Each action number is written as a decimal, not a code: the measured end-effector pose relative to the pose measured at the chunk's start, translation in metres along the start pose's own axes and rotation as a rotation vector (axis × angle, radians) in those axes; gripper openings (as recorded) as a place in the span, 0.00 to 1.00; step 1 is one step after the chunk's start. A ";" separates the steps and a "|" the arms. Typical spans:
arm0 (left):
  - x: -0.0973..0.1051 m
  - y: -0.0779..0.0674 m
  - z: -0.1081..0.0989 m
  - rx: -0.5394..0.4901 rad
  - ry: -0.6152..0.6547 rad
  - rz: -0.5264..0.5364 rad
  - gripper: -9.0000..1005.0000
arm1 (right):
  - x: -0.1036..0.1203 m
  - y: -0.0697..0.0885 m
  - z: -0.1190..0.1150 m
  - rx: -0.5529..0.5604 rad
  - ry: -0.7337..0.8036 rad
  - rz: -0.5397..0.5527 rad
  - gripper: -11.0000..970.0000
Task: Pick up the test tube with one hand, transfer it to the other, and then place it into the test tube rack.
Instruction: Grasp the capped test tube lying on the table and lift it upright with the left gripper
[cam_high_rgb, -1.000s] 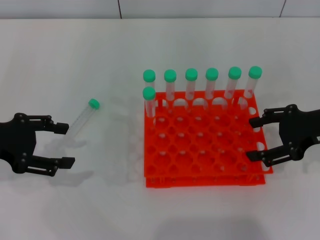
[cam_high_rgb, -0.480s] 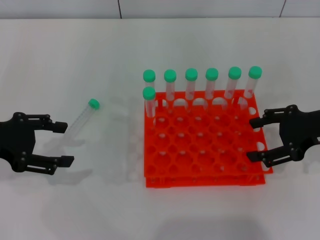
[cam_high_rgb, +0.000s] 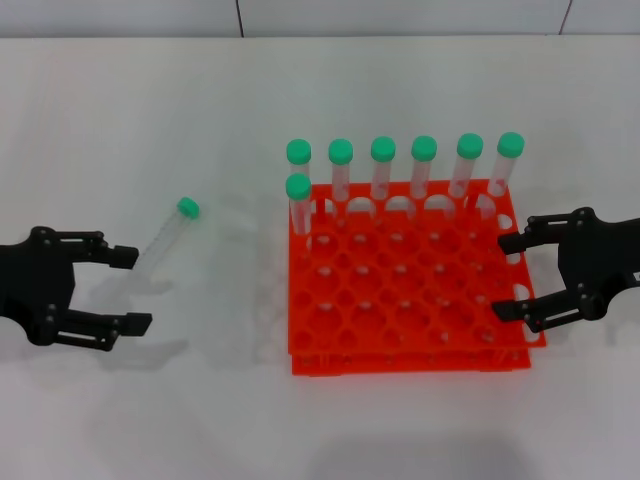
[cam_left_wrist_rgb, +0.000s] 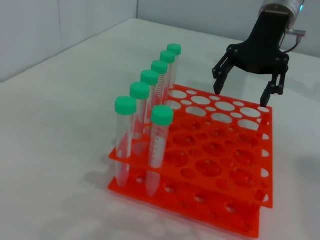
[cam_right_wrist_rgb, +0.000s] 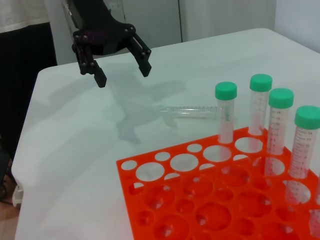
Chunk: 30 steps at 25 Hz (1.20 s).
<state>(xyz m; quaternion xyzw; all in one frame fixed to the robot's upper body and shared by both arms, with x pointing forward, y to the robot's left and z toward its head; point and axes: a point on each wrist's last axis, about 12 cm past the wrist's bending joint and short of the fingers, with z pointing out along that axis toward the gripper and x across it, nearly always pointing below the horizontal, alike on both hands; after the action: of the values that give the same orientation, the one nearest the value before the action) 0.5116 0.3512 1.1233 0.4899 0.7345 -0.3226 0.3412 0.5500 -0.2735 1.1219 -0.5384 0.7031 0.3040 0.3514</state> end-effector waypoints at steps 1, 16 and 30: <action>-0.001 0.000 0.000 0.005 0.003 -0.011 0.82 | 0.000 0.000 0.000 0.000 0.000 0.000 0.87; -0.046 -0.010 0.003 0.048 0.096 -0.265 0.82 | -0.002 -0.001 0.001 0.002 0.001 -0.009 0.87; -0.081 0.019 0.002 -0.072 0.249 -0.592 0.82 | -0.008 -0.003 0.005 -0.007 -0.004 -0.032 0.87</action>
<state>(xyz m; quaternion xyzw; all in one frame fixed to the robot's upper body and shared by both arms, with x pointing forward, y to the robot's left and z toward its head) 0.5529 0.3155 1.1858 0.2784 0.8922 -0.3193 0.1568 0.5546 -0.2661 1.1252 -0.5502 0.6926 0.3016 0.3558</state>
